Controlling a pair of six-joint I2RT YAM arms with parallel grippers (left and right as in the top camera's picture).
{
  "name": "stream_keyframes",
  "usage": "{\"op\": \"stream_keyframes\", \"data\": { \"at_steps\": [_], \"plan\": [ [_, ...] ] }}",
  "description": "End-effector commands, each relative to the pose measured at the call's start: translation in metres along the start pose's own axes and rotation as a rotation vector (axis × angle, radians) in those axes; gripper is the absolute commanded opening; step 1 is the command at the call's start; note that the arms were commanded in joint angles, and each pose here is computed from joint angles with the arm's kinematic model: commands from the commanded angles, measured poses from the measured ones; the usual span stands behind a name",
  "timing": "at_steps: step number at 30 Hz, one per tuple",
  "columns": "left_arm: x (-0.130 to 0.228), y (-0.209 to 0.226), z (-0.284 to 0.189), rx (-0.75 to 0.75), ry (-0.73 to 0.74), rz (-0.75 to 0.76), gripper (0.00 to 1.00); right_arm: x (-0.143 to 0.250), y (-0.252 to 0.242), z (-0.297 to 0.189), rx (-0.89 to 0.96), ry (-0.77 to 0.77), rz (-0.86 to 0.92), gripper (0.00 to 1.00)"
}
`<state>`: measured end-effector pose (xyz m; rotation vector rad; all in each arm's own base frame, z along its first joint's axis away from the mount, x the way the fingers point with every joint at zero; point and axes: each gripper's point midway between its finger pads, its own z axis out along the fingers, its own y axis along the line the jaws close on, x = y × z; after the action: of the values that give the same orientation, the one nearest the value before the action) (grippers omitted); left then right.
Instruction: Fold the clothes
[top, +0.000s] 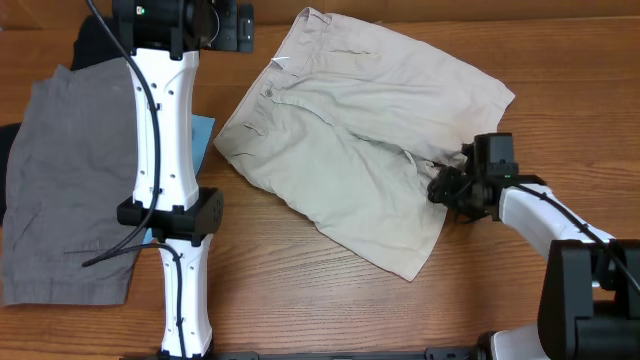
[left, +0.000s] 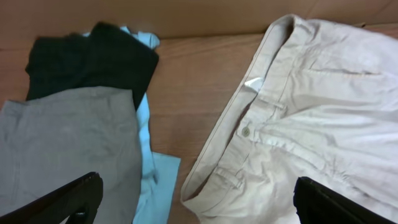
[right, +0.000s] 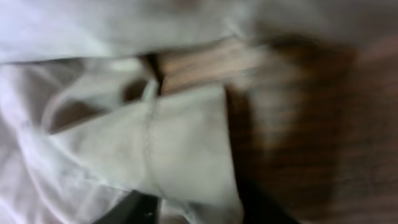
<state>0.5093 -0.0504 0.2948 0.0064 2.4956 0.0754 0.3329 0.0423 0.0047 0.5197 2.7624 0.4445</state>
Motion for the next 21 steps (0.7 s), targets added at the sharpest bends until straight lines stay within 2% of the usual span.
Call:
{"op": "stream_keyframes", "data": {
  "at_steps": [1, 7, 10, 15, 16, 17, 18, 19, 20, 21],
  "plan": [
    [0.002, 0.016, 0.006, -0.031, 0.014, -0.002, 1.00, 0.011, -0.006, 0.004, 0.003, 0.030, 0.038, 0.25],
    [0.004, 0.017, 0.006, -0.031, 0.023, -0.001, 1.00, -0.011, -0.031, -0.029, 0.043, 0.020, 0.149, 0.04],
    [0.004, 0.014, 0.006, -0.015, 0.024, -0.001, 1.00, -0.020, -0.049, -0.046, 0.067, 0.014, 0.213, 0.04],
    [0.010, 0.004, 0.013, 0.035, 0.058, 0.018, 1.00, -0.031, -0.057, -0.057, 0.028, 0.009, 0.166, 0.04],
    [0.013, 0.001, 0.016, 0.048, 0.071, 0.027, 1.00, -0.030, -0.057, -0.058, 0.027, 0.013, 0.158, 0.08],
    [0.016, -0.002, 0.020, 0.062, 0.088, 0.037, 1.00, -0.028, -0.058, -0.058, 0.029, 0.019, 0.154, 0.30],
    [0.019, -0.003, 0.024, 0.066, 0.106, 0.042, 1.00, -0.027, -0.058, -0.058, 0.031, 0.024, 0.156, 0.58],
    [0.023, -0.003, 0.028, 0.065, 0.124, 0.044, 1.00, -0.027, -0.059, -0.059, 0.032, 0.029, 0.160, 0.79],
    [0.028, -0.003, 0.032, 0.065, 0.148, 0.056, 1.00, -0.027, -0.059, -0.061, 0.033, 0.031, 0.165, 0.91],
    [0.032, -0.003, 0.036, 0.065, 0.170, 0.066, 1.00, -0.030, -0.059, -0.063, 0.033, 0.028, 0.174, 0.97]
  ]
}}
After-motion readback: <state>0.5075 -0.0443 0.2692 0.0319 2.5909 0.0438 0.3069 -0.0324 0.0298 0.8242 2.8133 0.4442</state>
